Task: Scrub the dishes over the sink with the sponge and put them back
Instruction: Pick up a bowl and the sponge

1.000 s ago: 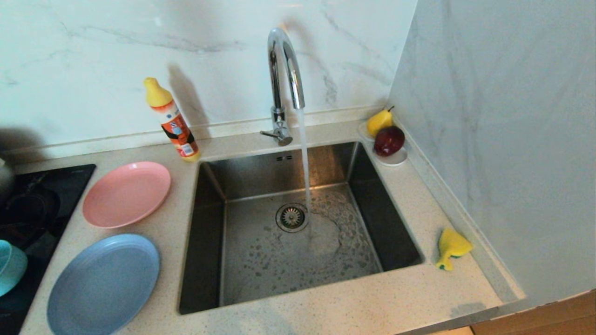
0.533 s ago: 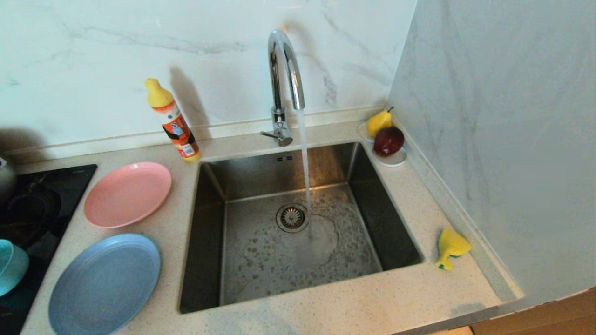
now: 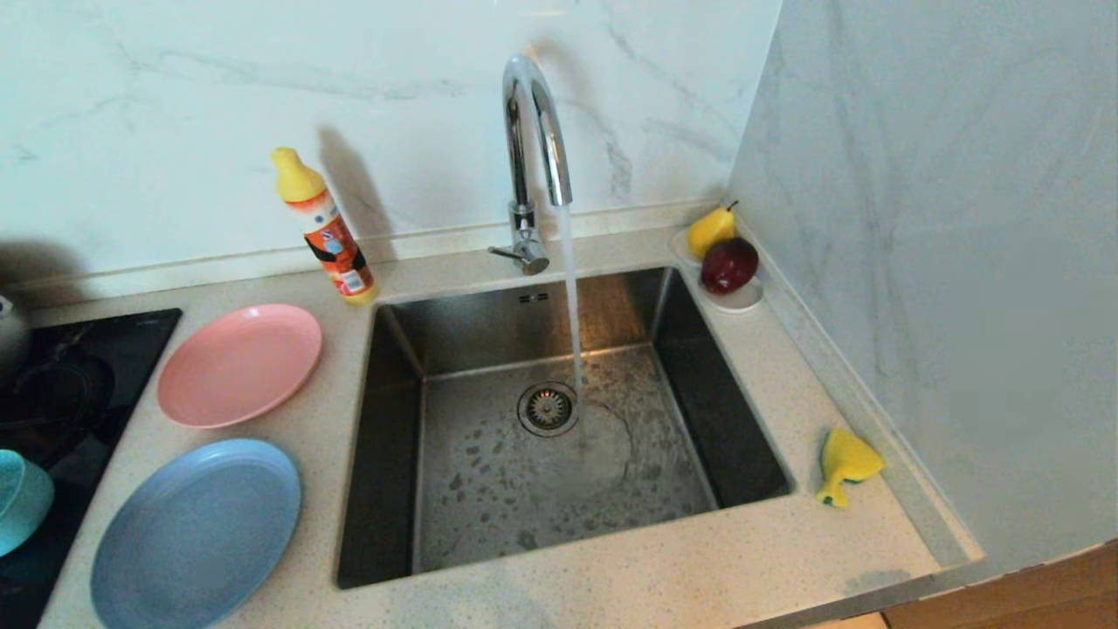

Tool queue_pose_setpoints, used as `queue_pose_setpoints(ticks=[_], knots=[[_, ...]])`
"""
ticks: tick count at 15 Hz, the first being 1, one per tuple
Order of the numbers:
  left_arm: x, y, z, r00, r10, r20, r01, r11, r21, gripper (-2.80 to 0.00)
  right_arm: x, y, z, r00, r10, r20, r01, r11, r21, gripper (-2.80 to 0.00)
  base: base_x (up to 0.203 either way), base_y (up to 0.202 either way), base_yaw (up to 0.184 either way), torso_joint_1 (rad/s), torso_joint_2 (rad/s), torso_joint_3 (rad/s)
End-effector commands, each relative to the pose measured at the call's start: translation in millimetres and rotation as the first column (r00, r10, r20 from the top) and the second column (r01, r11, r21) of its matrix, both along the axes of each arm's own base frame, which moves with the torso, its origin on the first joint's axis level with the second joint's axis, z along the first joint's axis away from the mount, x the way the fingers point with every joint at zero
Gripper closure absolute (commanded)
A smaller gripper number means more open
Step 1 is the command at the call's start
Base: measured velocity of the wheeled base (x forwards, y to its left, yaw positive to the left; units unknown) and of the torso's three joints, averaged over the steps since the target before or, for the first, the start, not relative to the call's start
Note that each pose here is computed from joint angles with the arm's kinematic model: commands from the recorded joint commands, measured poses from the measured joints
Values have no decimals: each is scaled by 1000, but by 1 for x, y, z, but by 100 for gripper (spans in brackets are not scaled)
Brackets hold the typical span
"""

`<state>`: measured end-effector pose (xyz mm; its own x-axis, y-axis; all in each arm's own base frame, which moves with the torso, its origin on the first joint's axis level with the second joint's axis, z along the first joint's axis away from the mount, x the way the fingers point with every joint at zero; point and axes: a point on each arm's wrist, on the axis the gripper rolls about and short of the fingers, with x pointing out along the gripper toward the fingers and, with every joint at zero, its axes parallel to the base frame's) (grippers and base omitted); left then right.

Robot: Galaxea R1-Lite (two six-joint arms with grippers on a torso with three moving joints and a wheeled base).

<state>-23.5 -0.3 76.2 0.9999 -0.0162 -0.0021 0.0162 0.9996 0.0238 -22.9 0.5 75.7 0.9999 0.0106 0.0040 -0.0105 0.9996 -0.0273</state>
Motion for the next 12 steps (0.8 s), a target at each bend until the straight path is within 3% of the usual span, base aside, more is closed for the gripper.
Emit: queue_pose_setpoints(ticks=[1,12], knots=[[1,0,-2,1000,1,-9,-1,1000,-1,0,0,0,0,1000,0,-1,0,1000,1,0,0,0,0,0,0,0],[1,0,-2,1000,1,-9,-1,1000,-1,0,0,0,0,1000,-17,-3,17,999,29,0,0,0,0,0,0,0]])
